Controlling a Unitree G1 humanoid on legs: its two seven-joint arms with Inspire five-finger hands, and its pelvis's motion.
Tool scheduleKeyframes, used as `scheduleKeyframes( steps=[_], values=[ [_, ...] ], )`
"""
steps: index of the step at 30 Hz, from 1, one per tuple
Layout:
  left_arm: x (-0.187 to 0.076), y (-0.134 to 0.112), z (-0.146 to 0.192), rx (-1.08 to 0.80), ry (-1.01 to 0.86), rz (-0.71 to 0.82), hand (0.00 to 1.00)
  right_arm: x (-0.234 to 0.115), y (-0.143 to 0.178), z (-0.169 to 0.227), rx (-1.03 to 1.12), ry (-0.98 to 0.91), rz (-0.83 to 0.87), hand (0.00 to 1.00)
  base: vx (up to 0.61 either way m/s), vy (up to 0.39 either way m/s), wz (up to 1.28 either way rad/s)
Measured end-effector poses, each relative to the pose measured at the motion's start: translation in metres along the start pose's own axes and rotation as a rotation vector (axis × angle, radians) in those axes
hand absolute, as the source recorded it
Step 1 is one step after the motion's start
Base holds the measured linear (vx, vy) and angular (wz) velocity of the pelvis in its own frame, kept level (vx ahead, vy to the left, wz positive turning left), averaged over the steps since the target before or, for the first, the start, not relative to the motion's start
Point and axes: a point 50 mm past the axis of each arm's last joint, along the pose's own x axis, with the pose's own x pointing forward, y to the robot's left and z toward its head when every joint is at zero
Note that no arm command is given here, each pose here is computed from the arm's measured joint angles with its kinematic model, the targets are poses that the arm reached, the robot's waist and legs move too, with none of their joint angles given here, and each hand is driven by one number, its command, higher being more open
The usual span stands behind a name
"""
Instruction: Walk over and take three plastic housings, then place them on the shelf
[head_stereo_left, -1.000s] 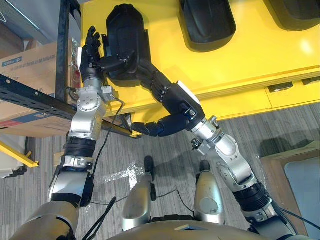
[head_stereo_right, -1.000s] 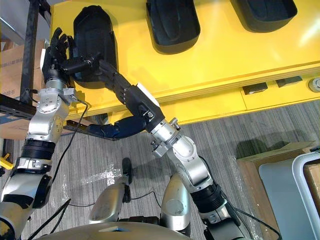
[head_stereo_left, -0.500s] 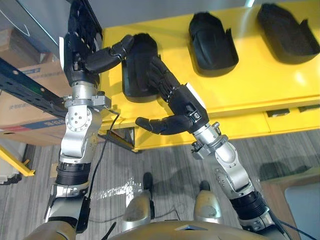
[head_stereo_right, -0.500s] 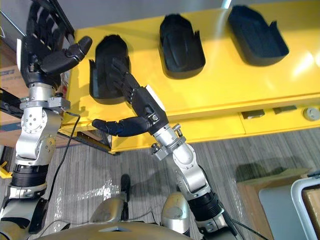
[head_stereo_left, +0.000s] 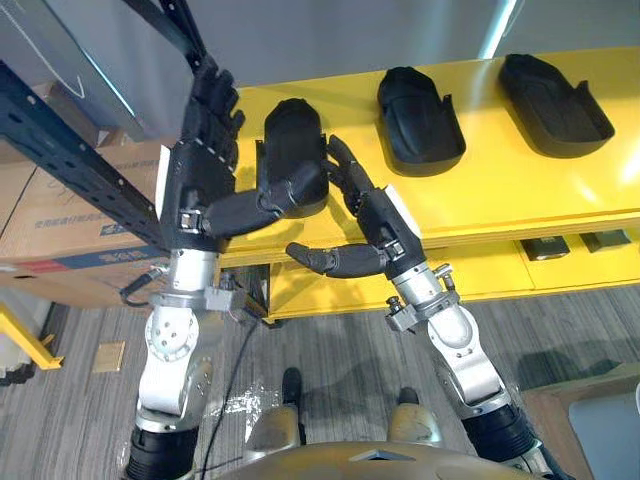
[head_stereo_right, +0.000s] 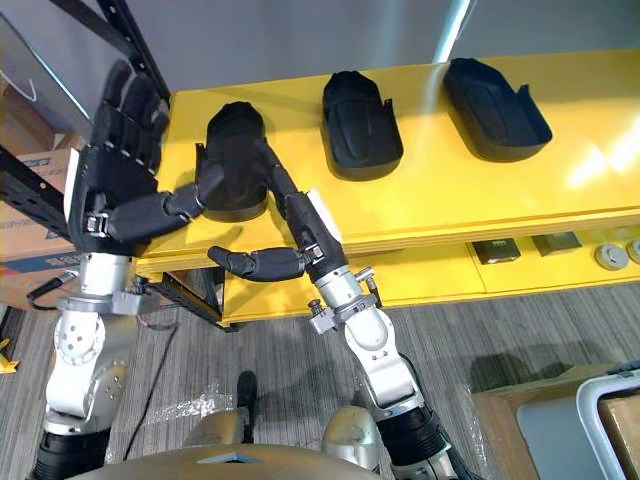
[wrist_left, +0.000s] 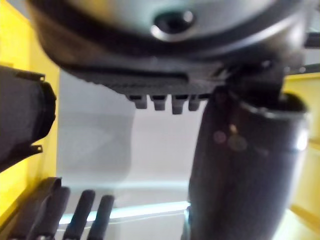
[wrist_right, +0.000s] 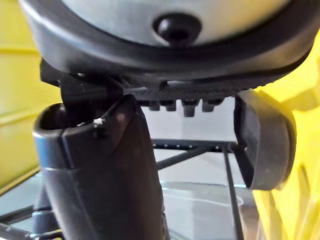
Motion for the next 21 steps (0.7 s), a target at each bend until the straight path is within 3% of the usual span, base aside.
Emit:
scheduleKeyframes(
  steps=[11,21],
  values=[
    [-0.031,-0.006,0.028,-0.061,-0.247,0.167,1.00,-0.003,-0.007,-0.017,-0.259,0.068,-0.175,1.00,-0.02,-0.015,0.15],
    [-0.032,-0.014,0.028,-0.110,-0.261,0.164,1.00,0.012,-0.010,-0.039,-0.391,0.128,-0.214,1.00,-0.02,-0.015,0.10]
  ],
)
